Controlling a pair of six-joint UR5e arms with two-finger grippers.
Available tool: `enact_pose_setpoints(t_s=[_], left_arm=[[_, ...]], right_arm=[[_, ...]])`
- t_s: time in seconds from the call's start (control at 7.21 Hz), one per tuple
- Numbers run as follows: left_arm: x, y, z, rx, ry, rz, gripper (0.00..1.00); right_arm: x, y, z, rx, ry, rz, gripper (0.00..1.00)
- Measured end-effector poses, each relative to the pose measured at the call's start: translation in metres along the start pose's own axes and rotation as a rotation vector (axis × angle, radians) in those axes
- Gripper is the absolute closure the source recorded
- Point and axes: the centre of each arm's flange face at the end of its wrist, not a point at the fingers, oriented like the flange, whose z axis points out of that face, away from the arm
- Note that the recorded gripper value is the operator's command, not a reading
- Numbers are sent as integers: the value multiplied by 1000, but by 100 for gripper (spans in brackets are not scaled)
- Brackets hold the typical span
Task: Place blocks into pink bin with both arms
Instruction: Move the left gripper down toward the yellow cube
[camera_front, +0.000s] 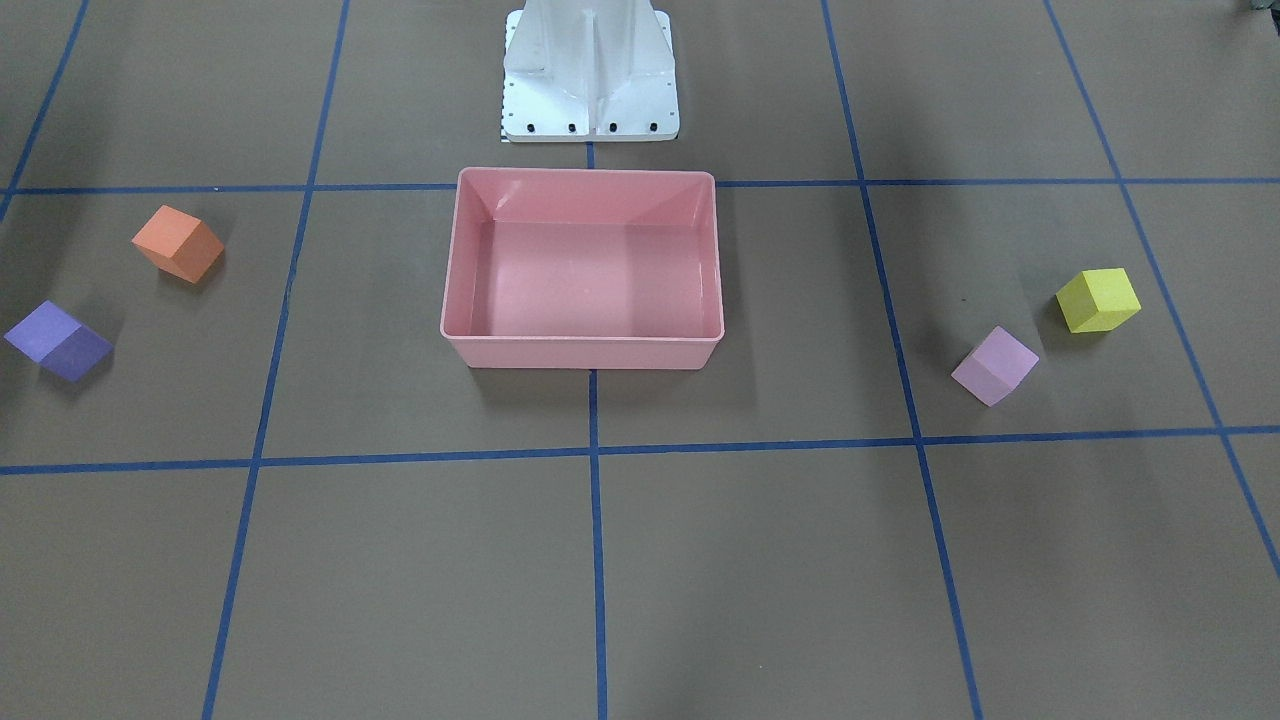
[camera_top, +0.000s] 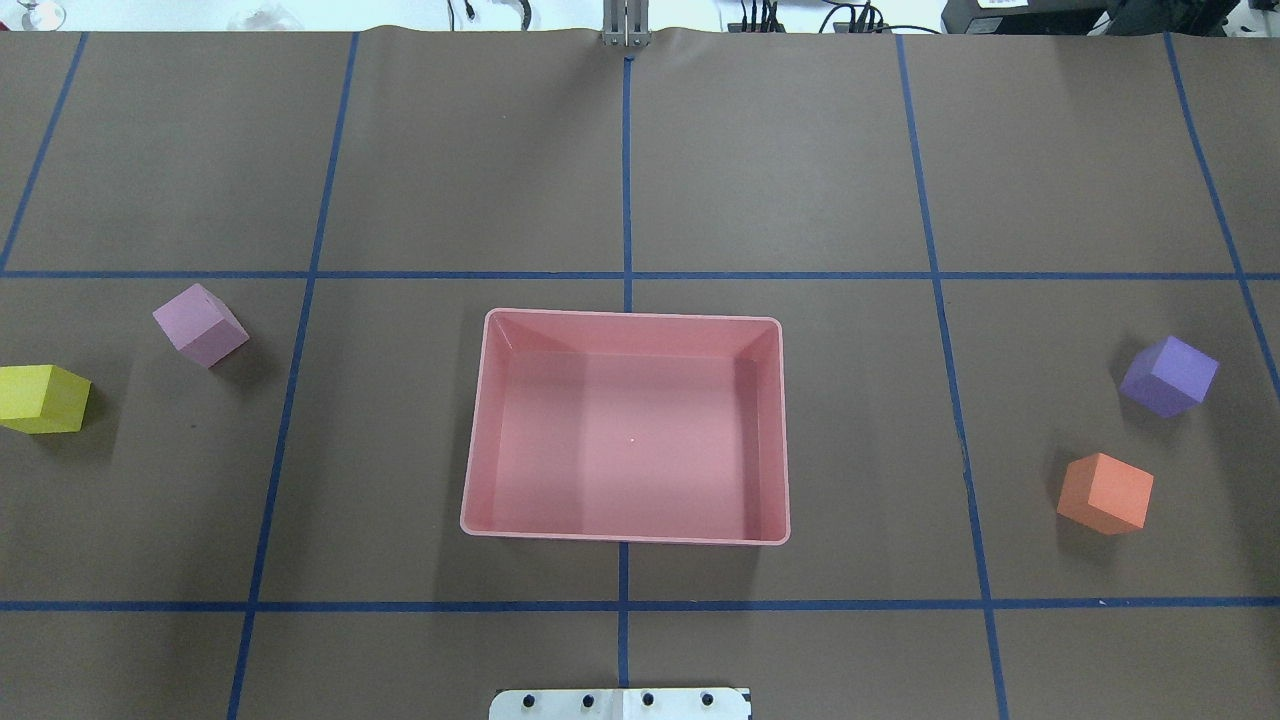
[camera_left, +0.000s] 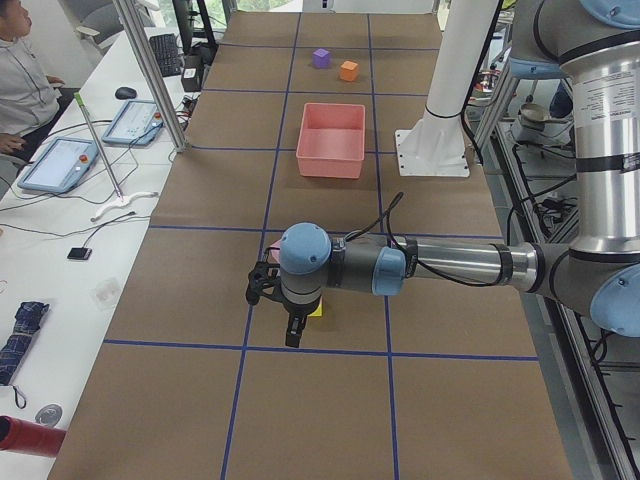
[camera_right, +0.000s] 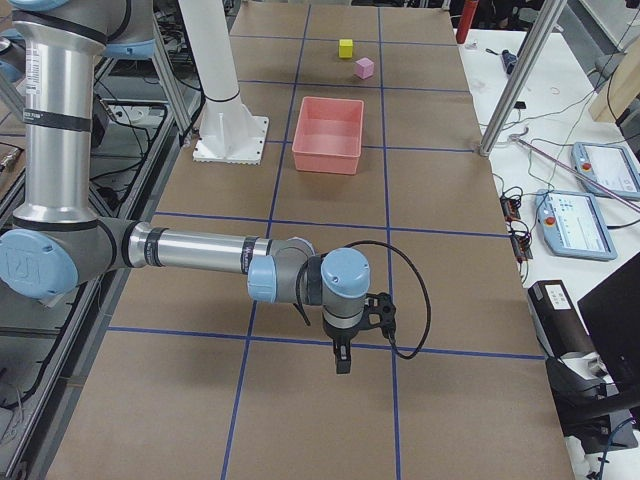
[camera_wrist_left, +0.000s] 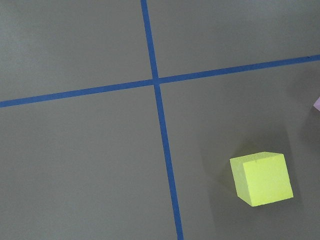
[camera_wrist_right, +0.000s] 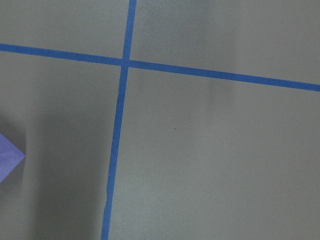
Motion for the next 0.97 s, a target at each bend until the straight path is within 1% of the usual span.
enact_pose_setpoints(t_s=[0.55, 0.83, 0.97], left_arm=[[6, -1, -4, 7, -1, 13, 0], [11, -4, -7, 16, -1, 23, 0], [16, -9, -10, 32, -2, 41, 0]], right_arm=[[-2, -1, -3, 6, 0, -4, 0], [-12, -5, -14, 30, 0, -31, 0], [-16, -7, -20, 42, 2, -40, 0]])
